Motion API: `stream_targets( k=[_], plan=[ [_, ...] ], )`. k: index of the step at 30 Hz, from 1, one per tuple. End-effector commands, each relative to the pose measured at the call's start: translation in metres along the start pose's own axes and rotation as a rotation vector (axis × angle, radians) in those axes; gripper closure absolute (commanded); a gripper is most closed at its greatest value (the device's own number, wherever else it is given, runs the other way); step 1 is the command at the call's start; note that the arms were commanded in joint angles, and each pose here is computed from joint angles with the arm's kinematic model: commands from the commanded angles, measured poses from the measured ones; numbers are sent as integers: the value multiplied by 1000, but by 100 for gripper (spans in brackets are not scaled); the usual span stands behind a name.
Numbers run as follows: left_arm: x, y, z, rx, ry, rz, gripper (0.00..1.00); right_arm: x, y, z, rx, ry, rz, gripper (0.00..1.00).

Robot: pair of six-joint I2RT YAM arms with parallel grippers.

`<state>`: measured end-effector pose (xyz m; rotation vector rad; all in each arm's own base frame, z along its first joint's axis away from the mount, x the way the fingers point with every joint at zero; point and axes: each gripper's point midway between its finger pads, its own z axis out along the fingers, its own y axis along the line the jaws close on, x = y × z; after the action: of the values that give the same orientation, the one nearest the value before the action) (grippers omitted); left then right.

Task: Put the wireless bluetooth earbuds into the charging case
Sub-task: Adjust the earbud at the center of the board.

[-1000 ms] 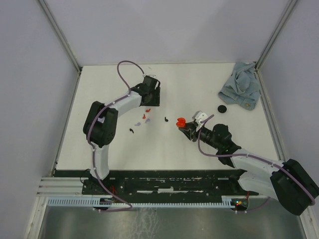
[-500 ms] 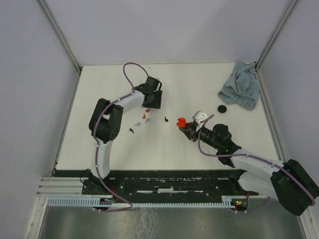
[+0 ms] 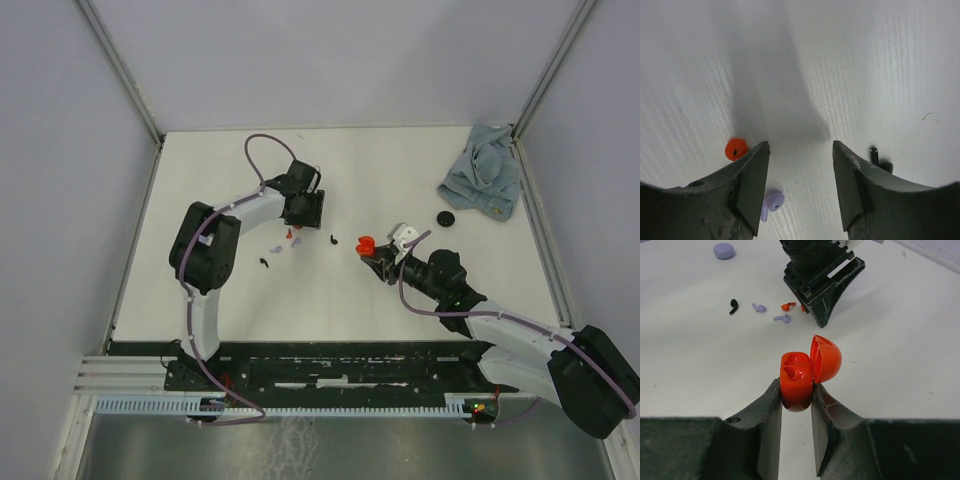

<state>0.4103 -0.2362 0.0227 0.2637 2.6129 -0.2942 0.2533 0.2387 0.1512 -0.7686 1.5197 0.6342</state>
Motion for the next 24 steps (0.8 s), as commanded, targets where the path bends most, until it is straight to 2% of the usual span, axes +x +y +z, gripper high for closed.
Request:
stream_targets(
  k=[1,6,11,20,24],
  plan=[
    [10,-4,-15,19,38,12,40,-17,-4,0,19,-50,-22,91],
    [-7,-6,-36,17,-16,12,40,-17,-5,0,20,-49,-21,91],
    [-16,17,-47,-103,-41,-17,40,-18,-4,0,21,-49,-23,91],
    [-26,43,-40,-221,-43,-44,40,-18,-5,0,22,-47,-24,91],
    [-31,49,-33,-238,-43,-40,44,-17,-5,-1,23,-45,-24,91]
  ],
)
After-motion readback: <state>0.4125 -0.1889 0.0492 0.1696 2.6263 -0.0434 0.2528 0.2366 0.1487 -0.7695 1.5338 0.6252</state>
